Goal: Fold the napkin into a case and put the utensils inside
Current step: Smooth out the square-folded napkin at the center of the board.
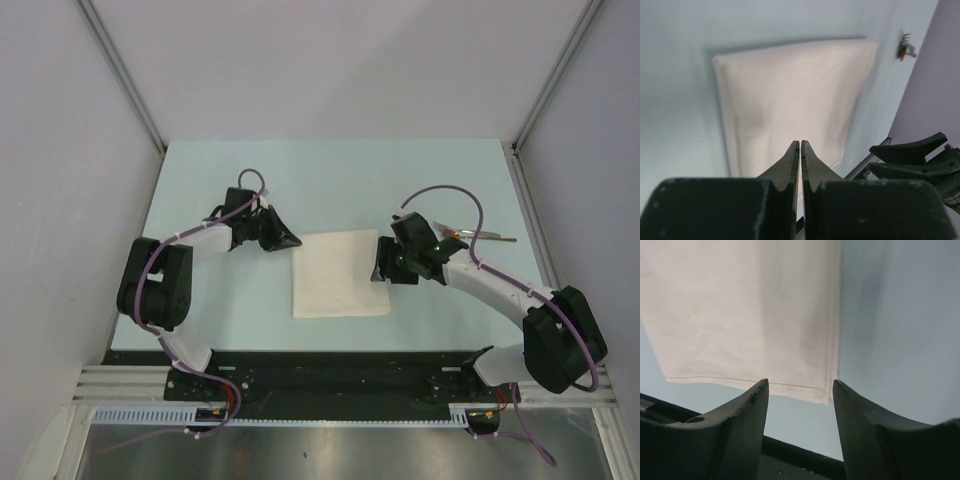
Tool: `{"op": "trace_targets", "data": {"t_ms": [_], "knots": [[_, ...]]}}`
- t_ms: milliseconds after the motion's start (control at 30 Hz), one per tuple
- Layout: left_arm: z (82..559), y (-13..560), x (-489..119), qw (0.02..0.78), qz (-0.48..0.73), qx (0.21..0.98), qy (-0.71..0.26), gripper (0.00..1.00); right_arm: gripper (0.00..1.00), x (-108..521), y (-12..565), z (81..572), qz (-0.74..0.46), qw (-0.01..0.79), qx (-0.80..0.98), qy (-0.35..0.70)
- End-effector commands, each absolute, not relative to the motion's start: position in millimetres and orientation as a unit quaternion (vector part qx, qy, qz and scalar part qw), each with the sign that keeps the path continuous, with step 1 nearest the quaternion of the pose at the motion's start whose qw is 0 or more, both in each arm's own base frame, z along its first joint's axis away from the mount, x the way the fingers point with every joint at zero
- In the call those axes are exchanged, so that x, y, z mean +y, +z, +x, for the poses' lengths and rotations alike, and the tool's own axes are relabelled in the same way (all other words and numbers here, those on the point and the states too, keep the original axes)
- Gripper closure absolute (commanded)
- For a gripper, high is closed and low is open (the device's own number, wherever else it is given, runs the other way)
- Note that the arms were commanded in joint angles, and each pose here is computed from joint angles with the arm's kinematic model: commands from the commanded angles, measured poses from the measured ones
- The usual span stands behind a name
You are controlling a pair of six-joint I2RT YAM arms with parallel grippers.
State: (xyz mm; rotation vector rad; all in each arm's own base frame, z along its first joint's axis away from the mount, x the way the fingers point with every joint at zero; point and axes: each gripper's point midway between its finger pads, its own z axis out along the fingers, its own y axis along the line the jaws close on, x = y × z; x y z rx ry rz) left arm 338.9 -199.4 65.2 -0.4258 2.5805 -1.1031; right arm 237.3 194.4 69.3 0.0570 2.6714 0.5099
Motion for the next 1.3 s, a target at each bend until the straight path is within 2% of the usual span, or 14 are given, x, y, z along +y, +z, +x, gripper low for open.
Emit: {"op": "trace_targets", "data": {"t_ms": [0,100,133,200,233,267,300,333,367,400,467,900,1267], "knots": [[367,98,-216,0.174,-0.142,0.871,-0.438,0.92,0.39,221,105,265,-0.011,0.251,0.949,0.19],[373,94,-219,0.163,-0.153,0.868,-0.443,0.93,0.41,272,111,272,-0.024,0.234,0.931,0.278],[372,81,-219,0.142,-0.163,0.874,-0.434,0.93,0.43,290,121,283,-0.028,0.251,0.915,0.314],[377,76,-219,0.137,-0.168,0.875,-0.434,0.94,0.52,321,119,281,-0.03,0.229,0.903,0.362],[376,68,-219,0.129,-0.172,0.877,-0.43,0.93,0.57,338,130,290,-0.034,0.249,0.883,0.397],[376,63,-218,0.124,-0.17,0.88,-0.425,0.93,0.67,354,134,289,-0.042,0.25,0.871,0.422],[377,59,-217,0.12,-0.169,0.884,-0.42,0.94,0.71,366,124,286,-0.036,0.228,0.868,0.44],[378,53,-215,0.116,-0.169,0.889,-0.409,0.94,0.75,383,135,292,-0.043,0.24,0.846,0.474],[377,43,-211,0.102,-0.168,0.897,-0.395,0.94,0.85,395,135,289,-0.05,0.233,0.838,0.491],[378,39,-206,0.099,-0.172,0.901,-0.386,0.94,0.88,405,119,285,-0.047,0.205,0.84,0.5],[379,31,-198,0.096,-0.171,0.907,-0.374,0.94,0.94,423,127,290,-0.059,0.211,0.819,0.53],[378,12,-188,0.087,-0.17,0.915,-0.356,0.94,0.98,458,81,325,-0.048,0.173,0.804,0.568],[378,3,-183,0.086,-0.178,0.921,-0.336,0.94,1.0,452,34,301,-0.024,0.116,0.813,0.57]]}}
